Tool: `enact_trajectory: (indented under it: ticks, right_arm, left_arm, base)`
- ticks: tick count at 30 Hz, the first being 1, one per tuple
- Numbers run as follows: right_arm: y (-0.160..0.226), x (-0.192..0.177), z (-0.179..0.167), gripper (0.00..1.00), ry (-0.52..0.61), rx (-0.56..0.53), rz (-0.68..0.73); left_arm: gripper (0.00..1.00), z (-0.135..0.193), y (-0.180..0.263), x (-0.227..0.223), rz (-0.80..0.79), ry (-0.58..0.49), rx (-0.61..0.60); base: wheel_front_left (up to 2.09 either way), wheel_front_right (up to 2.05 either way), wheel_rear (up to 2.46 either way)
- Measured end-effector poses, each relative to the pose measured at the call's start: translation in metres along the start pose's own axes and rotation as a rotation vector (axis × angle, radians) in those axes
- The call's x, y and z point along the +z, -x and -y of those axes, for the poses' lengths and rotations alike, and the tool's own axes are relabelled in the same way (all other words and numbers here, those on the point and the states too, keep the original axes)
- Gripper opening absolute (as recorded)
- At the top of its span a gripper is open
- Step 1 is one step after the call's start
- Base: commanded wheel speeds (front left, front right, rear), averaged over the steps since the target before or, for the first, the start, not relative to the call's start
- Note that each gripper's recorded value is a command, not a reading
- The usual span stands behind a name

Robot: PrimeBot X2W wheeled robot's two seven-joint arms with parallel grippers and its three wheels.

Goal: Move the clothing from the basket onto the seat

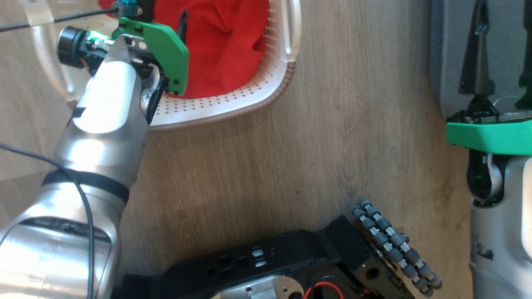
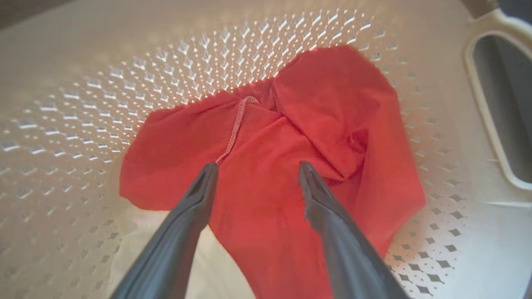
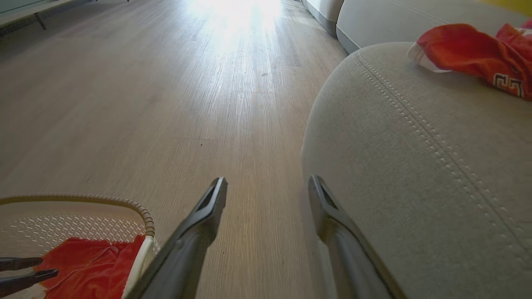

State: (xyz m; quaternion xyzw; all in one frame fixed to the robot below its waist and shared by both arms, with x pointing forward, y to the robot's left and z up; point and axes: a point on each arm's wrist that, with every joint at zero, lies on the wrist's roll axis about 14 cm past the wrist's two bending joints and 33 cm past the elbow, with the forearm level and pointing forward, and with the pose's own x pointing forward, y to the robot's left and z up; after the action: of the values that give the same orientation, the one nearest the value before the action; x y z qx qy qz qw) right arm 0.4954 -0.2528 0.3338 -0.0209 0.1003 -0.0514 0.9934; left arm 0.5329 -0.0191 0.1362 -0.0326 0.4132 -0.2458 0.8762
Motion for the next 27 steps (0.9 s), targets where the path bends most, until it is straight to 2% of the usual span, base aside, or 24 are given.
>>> enact_trajectory:
  ticks: [11,16,27]
  right_arm:
    - [0.008,-0.006,0.01,1.0,0.007,-0.023,-0.022]
    - [0.013,-0.008,0.01,1.0,0.009,-0.023,-0.034]
    - [0.024,-0.014,0.012,1.0,0.003,-0.032,-0.06]
  left_arm:
    - [1.0,0.011,-0.017,-0.059,-0.232,-0.111,-0.01]
    - [1.0,0.014,-0.016,-0.069,-0.273,-0.196,-0.021]
    - [1.0,0.014,-0.011,-0.086,-0.356,-0.218,-0.034]
  base:
    - [0.0,0.0,0.0]
    - [0.0,0.0,0.0]
    - [0.0,0.0,0.0]
